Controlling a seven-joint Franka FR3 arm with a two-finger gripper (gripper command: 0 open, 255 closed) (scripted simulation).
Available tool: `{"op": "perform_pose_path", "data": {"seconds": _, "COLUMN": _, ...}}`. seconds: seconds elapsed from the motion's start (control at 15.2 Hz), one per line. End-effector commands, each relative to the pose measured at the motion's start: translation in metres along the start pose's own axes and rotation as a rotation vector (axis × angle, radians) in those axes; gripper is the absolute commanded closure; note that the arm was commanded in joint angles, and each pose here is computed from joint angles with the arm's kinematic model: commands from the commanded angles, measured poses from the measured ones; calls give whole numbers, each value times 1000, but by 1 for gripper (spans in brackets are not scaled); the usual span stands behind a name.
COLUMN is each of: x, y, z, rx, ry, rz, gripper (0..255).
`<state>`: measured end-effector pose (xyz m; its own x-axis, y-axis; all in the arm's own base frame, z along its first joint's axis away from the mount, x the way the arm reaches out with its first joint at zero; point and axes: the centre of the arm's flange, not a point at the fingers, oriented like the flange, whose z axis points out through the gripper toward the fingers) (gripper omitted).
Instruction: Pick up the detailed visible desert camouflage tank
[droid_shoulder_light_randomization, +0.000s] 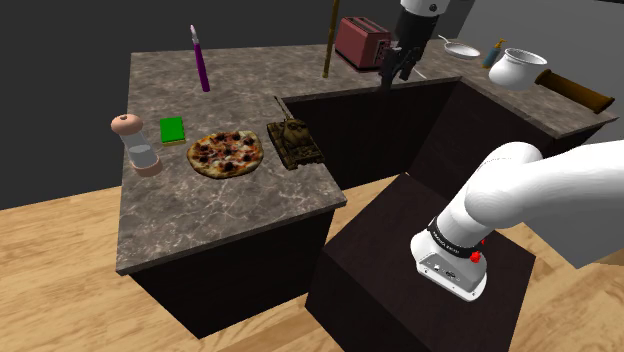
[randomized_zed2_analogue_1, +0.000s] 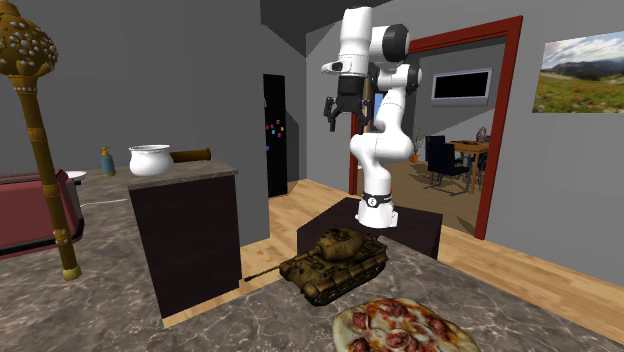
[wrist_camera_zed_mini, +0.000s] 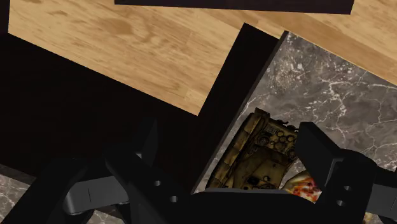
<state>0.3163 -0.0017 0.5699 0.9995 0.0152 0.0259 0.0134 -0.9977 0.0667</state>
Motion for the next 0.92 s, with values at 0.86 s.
{"op": "perform_pose_path", "data": {"seconds": 0.86, "x": 145, "y": -35, "z": 89, "rx": 46, "ry": -36, "rz": 181, "gripper": 0}}
